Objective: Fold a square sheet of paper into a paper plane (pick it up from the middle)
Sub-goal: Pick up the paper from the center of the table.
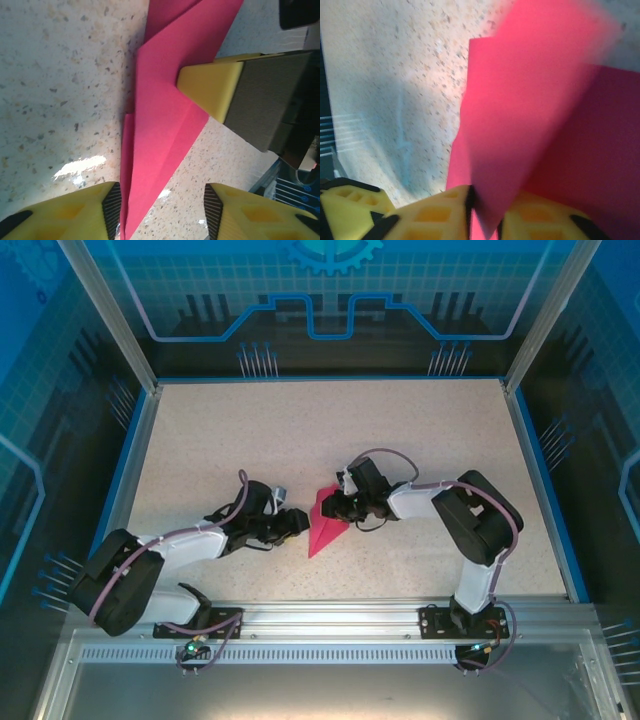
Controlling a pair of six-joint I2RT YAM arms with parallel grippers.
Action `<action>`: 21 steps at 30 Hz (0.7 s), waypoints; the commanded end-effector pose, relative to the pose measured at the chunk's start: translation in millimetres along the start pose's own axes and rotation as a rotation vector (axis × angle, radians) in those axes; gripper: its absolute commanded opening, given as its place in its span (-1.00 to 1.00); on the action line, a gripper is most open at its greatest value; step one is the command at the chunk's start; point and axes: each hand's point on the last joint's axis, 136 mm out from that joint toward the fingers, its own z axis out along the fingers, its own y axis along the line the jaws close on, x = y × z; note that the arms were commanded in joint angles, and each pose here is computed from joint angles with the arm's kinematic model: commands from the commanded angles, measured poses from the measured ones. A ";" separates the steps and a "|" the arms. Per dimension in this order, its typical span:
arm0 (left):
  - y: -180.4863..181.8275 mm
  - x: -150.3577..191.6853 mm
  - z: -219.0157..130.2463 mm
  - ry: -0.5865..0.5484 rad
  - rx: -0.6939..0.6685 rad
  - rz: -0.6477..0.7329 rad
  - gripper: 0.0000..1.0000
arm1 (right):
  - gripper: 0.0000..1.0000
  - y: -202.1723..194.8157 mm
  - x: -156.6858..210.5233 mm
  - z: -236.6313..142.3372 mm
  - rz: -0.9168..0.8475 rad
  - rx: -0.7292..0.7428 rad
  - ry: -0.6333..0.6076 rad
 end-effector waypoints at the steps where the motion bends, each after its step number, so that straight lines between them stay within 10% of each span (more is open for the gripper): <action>1: -0.8 1.4 -1.9 0.033 0.050 -0.027 0.09 | -0.79 24.3 -9.5 -0.9 -0.055 -0.097 -0.040; 21: -92.8 -25.9 -52.5 0.045 0.478 0.078 0.97 | -0.93 110.9 -62.6 -115.7 -0.151 -0.445 -0.196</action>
